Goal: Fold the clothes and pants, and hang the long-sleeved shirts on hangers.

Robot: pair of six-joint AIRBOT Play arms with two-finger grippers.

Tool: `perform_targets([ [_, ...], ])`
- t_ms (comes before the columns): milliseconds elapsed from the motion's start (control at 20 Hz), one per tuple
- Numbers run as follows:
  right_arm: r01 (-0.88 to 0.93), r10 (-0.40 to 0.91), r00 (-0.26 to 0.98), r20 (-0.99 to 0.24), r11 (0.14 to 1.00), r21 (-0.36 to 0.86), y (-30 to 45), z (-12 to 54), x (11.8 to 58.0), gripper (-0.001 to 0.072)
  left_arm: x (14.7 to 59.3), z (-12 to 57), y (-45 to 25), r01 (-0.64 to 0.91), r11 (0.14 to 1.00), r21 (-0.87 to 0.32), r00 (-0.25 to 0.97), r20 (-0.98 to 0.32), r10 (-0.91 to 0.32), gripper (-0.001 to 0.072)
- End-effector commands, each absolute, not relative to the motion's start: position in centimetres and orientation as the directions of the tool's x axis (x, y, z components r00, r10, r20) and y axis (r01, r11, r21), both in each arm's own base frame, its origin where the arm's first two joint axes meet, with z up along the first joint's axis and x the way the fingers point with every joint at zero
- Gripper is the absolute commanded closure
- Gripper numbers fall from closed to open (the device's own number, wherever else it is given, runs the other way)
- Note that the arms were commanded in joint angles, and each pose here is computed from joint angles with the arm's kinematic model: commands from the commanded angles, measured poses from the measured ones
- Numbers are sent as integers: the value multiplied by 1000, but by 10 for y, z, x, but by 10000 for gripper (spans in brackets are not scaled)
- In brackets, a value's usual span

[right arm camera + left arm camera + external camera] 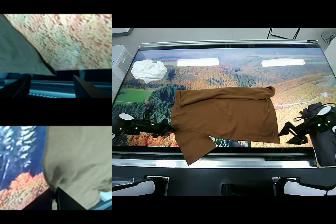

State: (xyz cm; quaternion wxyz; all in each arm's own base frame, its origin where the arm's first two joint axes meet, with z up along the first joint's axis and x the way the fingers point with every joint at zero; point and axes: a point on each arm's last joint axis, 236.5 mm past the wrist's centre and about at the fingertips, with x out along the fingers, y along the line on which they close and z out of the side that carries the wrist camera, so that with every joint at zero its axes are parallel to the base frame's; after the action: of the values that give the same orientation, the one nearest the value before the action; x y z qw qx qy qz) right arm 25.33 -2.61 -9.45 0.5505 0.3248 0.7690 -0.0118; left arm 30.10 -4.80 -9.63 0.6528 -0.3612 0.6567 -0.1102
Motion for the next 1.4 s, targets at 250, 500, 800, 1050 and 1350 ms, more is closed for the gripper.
perform_targets([
  [250,405,497,-270,-825,836,371,34,-106,255,533,304,-77,-49,-310,714,-628,138,-773,-619,684],
  [500,241,444,-58,-894,875,419,21,-28,310,676,354,10,-36,-125,763,-635,316,-754,-576,686],
  [800,-78,178,806,-564,977,197,-15,303,412,679,363,389,-33,305,917,-258,895,-252,-368,685],
  [1050,-2,0,997,-81,999,-32,-17,499,302,679,202,584,-55,207,978,11,937,285,-201,685],
  [1350,133,-125,985,119,989,-63,-23,551,209,679,119,622,-58,79,993,88,875,472,-112,685],
])
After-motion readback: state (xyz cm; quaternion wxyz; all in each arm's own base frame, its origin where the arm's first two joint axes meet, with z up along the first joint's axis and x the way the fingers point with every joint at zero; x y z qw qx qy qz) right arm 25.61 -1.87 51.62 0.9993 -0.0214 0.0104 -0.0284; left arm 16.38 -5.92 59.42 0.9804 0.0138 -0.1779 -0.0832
